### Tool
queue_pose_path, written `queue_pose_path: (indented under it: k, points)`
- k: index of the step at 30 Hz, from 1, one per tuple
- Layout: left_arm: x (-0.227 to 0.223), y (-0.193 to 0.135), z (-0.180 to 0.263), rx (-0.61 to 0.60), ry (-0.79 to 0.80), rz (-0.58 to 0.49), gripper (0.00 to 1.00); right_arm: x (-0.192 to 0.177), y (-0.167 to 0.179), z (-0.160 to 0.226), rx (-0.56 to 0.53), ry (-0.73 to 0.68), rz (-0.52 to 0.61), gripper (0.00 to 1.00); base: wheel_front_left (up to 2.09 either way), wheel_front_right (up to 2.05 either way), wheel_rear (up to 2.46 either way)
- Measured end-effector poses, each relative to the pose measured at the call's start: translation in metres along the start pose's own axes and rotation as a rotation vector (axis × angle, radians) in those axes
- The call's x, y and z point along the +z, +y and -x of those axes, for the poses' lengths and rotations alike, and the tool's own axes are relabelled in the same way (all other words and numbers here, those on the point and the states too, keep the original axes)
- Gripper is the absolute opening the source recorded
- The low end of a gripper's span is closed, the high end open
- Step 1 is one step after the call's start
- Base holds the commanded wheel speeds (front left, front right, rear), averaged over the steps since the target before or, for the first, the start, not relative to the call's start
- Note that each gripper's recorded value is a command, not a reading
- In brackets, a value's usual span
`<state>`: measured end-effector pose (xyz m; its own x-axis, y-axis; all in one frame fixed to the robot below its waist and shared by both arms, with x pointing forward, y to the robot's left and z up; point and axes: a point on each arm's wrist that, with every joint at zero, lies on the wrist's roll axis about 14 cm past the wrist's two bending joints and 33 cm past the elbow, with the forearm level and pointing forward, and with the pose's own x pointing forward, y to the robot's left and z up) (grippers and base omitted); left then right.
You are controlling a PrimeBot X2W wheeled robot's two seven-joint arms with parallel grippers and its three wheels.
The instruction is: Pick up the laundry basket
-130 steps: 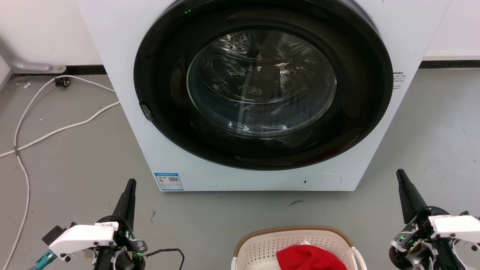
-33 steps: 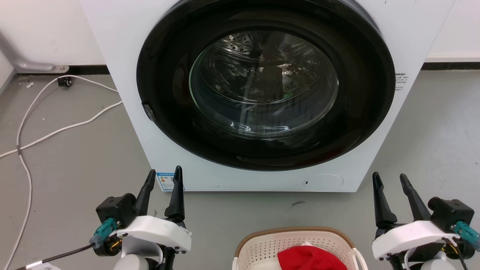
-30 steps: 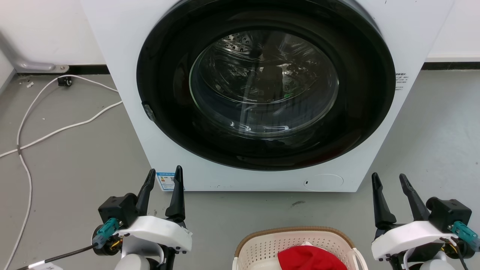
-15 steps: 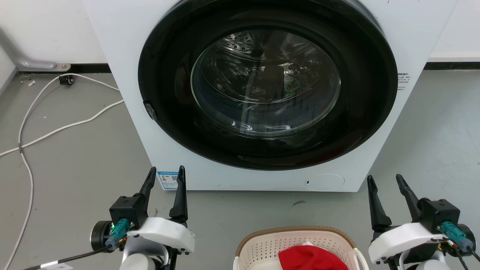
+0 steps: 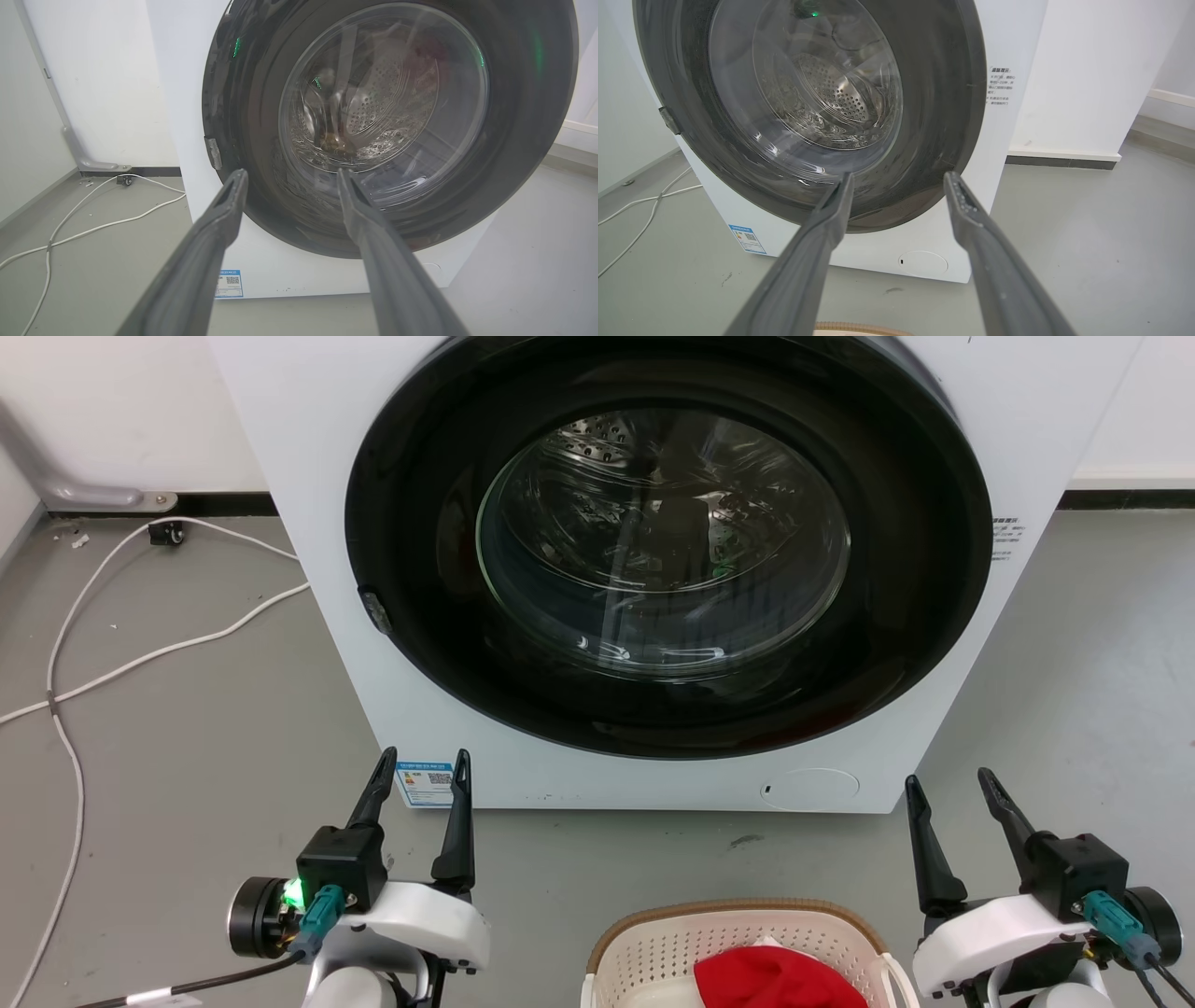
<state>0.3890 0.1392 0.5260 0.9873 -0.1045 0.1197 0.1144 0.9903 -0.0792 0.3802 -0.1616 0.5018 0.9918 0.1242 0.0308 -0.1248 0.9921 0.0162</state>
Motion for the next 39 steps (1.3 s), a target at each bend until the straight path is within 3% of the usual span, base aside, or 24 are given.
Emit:
queue_pose_path:
  k: [39]
  points:
    - [-0.010,-0.004,-0.006,-0.028,0.019,-0.056,1.00,-0.011,-0.008,-0.006,-0.025,0.020,-0.015,1.00,0.00,0.00,0.00]
